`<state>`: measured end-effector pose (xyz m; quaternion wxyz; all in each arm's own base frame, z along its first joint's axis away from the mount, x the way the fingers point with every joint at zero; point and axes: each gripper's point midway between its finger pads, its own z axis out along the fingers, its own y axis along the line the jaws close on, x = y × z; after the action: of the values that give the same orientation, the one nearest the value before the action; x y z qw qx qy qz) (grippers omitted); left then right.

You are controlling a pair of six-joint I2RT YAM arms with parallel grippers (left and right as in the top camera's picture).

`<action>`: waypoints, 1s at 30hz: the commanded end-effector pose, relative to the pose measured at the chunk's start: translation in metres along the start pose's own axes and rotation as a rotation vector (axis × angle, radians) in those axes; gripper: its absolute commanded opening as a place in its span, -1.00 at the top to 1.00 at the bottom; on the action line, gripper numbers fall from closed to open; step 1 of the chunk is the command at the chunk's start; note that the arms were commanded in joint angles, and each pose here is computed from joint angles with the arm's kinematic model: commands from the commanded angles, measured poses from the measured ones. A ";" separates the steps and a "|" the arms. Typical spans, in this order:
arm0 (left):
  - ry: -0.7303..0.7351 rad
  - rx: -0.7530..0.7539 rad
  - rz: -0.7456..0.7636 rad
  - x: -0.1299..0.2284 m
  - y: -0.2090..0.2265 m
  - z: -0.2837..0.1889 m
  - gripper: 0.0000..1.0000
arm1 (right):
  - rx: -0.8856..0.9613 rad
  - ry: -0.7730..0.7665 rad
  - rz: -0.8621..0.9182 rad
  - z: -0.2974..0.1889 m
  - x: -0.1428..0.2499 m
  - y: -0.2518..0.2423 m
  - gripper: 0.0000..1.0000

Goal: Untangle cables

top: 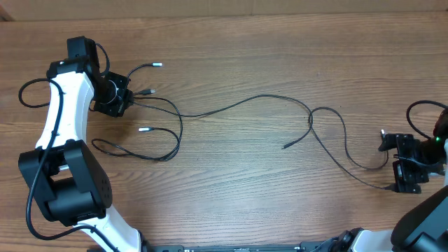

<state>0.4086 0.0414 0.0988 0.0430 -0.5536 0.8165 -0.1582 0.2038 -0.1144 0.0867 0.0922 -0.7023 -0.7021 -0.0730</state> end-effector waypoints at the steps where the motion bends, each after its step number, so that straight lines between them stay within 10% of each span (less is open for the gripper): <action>1: -0.007 -0.004 0.030 0.001 0.000 0.000 0.92 | 0.024 0.026 0.046 0.010 0.010 -0.005 -0.99; 30: -0.007 -0.003 0.030 0.001 0.000 0.000 0.92 | 0.036 0.018 -0.063 0.054 0.085 0.030 -1.00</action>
<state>0.4087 0.0415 0.0988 0.0432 -0.5536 0.8165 -0.1581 0.2341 -0.0259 0.0542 0.1062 -0.6662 -0.7341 -0.0776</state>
